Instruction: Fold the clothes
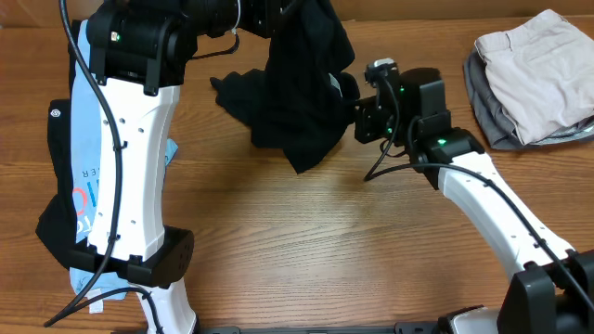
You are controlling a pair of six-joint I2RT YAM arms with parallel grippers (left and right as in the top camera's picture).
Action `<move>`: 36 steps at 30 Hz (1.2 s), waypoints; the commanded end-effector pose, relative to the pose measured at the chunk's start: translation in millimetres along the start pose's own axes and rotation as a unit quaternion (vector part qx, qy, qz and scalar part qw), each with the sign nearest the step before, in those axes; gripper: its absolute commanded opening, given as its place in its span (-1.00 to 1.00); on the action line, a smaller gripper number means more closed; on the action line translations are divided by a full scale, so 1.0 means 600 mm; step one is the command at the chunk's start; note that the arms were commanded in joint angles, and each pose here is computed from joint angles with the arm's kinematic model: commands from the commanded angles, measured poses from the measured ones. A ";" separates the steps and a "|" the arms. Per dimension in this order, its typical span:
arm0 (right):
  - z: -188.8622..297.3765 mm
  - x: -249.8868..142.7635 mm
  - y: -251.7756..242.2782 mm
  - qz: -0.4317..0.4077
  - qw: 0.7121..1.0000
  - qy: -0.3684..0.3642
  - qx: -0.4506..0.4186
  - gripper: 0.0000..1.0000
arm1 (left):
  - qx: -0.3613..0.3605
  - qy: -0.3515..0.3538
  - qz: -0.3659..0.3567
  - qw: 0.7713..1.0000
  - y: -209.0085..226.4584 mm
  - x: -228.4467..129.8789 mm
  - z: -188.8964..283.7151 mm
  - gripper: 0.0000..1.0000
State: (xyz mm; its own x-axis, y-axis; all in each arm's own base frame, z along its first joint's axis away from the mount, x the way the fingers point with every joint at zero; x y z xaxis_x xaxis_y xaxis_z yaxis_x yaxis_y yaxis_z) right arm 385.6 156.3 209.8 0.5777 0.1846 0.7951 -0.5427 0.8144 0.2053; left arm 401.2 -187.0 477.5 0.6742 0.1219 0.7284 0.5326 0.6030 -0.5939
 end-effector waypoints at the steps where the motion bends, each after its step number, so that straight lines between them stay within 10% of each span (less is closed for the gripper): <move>1: 0.024 0.039 0.008 0.003 0.999 -0.034 0.001 -0.84 | -0.021 -0.020 -0.017 0.999 -0.040 0.009 0.032 -0.92; 5: 0.037 0.045 0.021 0.007 0.999 -0.041 0.021 0.49 | -0.021 -0.019 -0.016 0.999 -0.040 0.008 0.032 -0.92; 18: 0.030 0.065 0.084 0.081 0.990 -0.074 0.092 0.65 | -0.016 -0.007 -0.007 1.000 -0.037 -0.001 0.031 -0.92; 25: 0.030 0.068 0.058 0.062 0.995 -0.074 0.033 -0.91 | -0.008 -0.012 -0.006 1.000 -0.032 0.002 0.035 -0.92; 36: 0.208 0.133 0.042 0.038 0.993 -0.106 -0.025 -0.93 | 0.030 -0.112 -0.045 0.992 -0.042 0.053 0.148 -0.92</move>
State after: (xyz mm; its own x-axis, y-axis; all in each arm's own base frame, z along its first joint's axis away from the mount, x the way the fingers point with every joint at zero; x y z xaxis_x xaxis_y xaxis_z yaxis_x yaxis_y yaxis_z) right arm 357.8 139.8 280.4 0.5086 0.1762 0.8428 -0.5686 0.8038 0.1751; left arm 407.7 -150.7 487.9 0.6355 0.1861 0.7493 0.4861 0.6576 -0.5756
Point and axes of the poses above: each gripper's point midway between its finger pads, its own z axis back along the fingers, its own y axis along the line the jaws close on, x = y × z, the point moved 5 cm from there along z, back along the fingers, and after that the axes turned 10 degrees about z, right-handed, at the moved point
